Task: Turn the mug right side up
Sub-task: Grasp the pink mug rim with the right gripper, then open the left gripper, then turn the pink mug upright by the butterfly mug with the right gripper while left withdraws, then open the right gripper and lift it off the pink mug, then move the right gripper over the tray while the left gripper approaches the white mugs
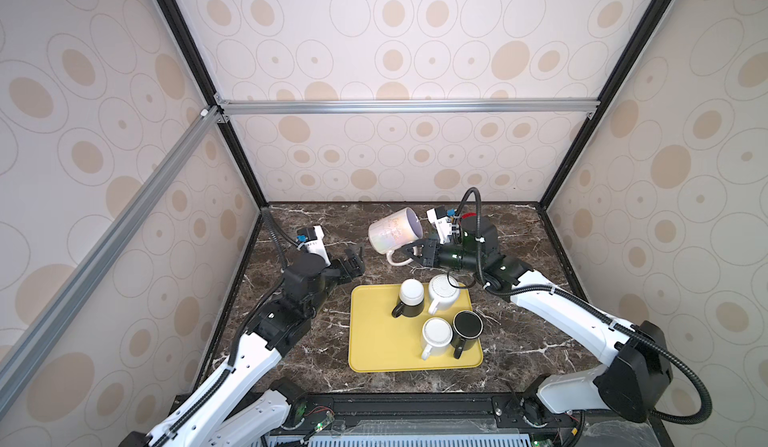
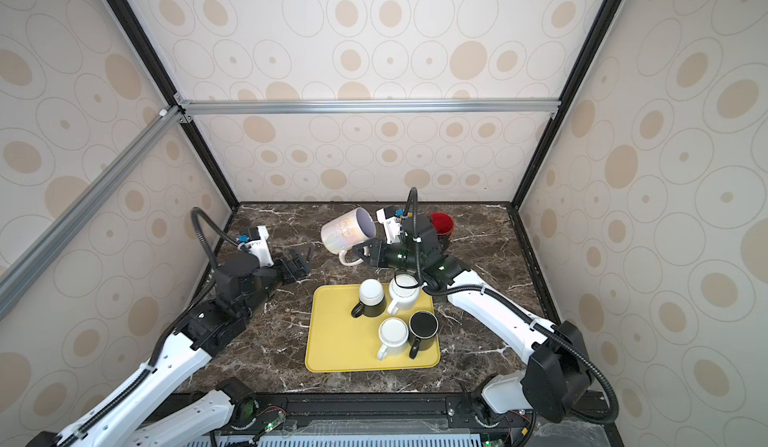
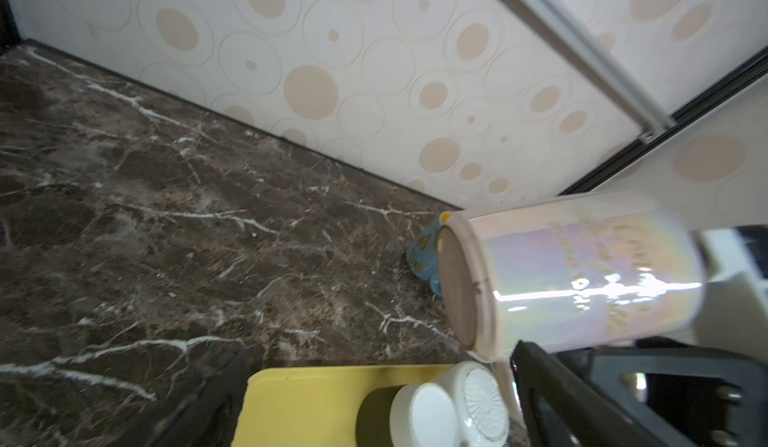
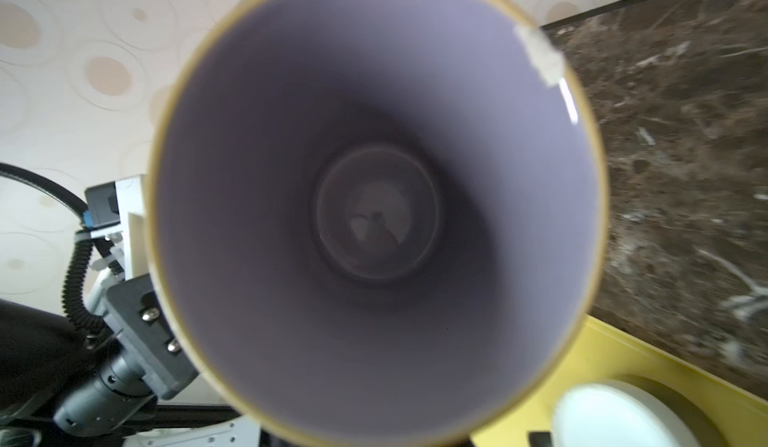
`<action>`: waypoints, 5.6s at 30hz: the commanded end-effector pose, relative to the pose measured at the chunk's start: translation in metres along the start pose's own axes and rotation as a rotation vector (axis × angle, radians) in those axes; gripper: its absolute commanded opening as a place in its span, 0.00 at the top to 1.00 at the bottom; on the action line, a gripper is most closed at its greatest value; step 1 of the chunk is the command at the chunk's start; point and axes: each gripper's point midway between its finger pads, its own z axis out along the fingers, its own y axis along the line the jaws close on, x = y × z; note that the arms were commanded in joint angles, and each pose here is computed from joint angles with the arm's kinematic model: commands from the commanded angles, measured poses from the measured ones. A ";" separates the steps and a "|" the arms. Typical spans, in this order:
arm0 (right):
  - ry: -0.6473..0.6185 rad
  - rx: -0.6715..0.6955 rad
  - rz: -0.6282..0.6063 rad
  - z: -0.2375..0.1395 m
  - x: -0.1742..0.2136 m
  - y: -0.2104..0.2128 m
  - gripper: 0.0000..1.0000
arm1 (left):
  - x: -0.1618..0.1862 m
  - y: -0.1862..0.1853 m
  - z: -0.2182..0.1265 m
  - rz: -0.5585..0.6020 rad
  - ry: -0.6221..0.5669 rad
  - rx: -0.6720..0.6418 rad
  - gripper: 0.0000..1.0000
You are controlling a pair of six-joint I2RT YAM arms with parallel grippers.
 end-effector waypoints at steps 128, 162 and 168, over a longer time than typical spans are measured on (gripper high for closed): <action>0.057 0.914 -0.132 0.062 -0.048 -0.206 0.18 | 0.058 0.032 0.024 0.176 0.099 -0.041 0.00; 0.080 0.647 -0.251 -0.073 0.047 -0.090 0.26 | 0.149 -0.028 0.034 0.525 0.375 0.107 0.03; 0.095 0.666 -0.232 -0.074 0.053 -0.095 0.29 | 0.171 -0.039 0.037 0.591 0.422 0.138 0.11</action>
